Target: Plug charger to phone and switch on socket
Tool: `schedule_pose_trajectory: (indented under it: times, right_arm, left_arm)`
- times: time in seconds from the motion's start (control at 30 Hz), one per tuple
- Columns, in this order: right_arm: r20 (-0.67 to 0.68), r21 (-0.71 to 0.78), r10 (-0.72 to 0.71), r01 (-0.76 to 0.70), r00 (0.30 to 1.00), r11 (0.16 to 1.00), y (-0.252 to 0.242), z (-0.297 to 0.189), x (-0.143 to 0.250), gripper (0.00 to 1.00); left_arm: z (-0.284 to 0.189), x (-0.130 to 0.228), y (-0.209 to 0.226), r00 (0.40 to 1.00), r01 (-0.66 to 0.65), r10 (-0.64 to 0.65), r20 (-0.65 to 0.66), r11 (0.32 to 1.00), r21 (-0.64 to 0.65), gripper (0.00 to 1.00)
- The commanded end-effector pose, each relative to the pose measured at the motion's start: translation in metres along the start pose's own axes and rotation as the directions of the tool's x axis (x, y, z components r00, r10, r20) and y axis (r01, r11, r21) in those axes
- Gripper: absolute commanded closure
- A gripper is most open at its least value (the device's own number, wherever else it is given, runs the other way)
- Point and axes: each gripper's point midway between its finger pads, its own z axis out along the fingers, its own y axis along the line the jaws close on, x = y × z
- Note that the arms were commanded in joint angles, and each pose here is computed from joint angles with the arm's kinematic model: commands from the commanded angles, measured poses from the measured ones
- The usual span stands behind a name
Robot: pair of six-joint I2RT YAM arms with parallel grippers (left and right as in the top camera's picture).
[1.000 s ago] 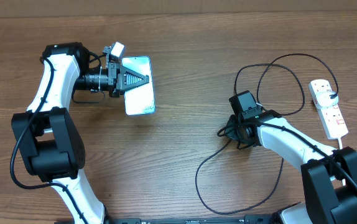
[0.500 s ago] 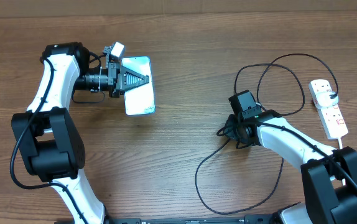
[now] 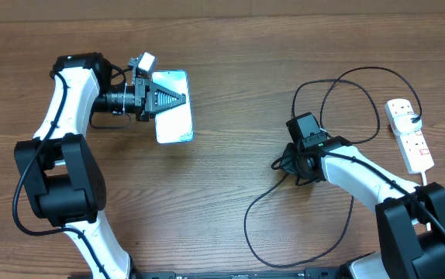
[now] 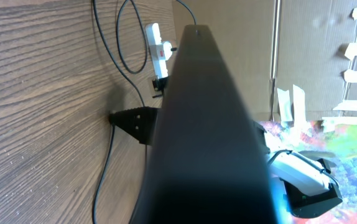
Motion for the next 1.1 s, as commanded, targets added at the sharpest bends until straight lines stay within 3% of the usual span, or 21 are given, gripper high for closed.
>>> schedule_pose_trajectory:
  times: [0.0,0.03,0.07,0.4,0.63,0.87,1.07]
  right_arm:
    - [-0.165,0.138,0.010,0.013,0.986,0.990,-0.042,0.029,0.048,0.84]
    - [-0.166,0.139,0.010,0.013,0.986,0.990,-0.042,0.029,0.048,0.73]
    - [-0.166,0.138,0.010,0.013,0.986,0.990,-0.042,0.029,0.048,0.71]
    - [-0.229,0.130,0.015,0.016,0.973,0.991,-0.042,0.026,0.061,0.73]
    - [-0.270,0.128,0.019,0.017,0.963,0.992,-0.043,0.024,0.070,0.64]
    - [-0.273,0.123,0.018,0.016,0.962,0.992,-0.042,0.024,0.070,0.69]
    - [-0.261,0.114,0.016,0.014,0.965,0.993,-0.040,0.025,0.067,0.79]
  left_arm:
    - [0.001,0.000,-0.016,1.000,-0.028,0.027,0.007,0.999,0.020,0.96]
    - [0.001,0.000,-0.016,1.000,-0.028,0.027,0.006,0.999,0.018,0.96]
    - [0.001,0.001,-0.015,1.000,-0.027,0.027,0.004,1.000,0.012,0.96]
    - [0.003,0.002,-0.014,1.000,-0.024,0.024,-0.006,1.000,0.003,0.96]
    - [0.003,0.002,-0.014,1.000,-0.024,0.024,-0.006,1.000,0.003,0.96]
    - [0.003,0.003,-0.014,1.000,-0.021,0.021,-0.007,1.000,0.003,0.96]
    - [0.003,0.003,-0.014,1.000,-0.017,0.017,-0.007,1.000,0.003,0.96]
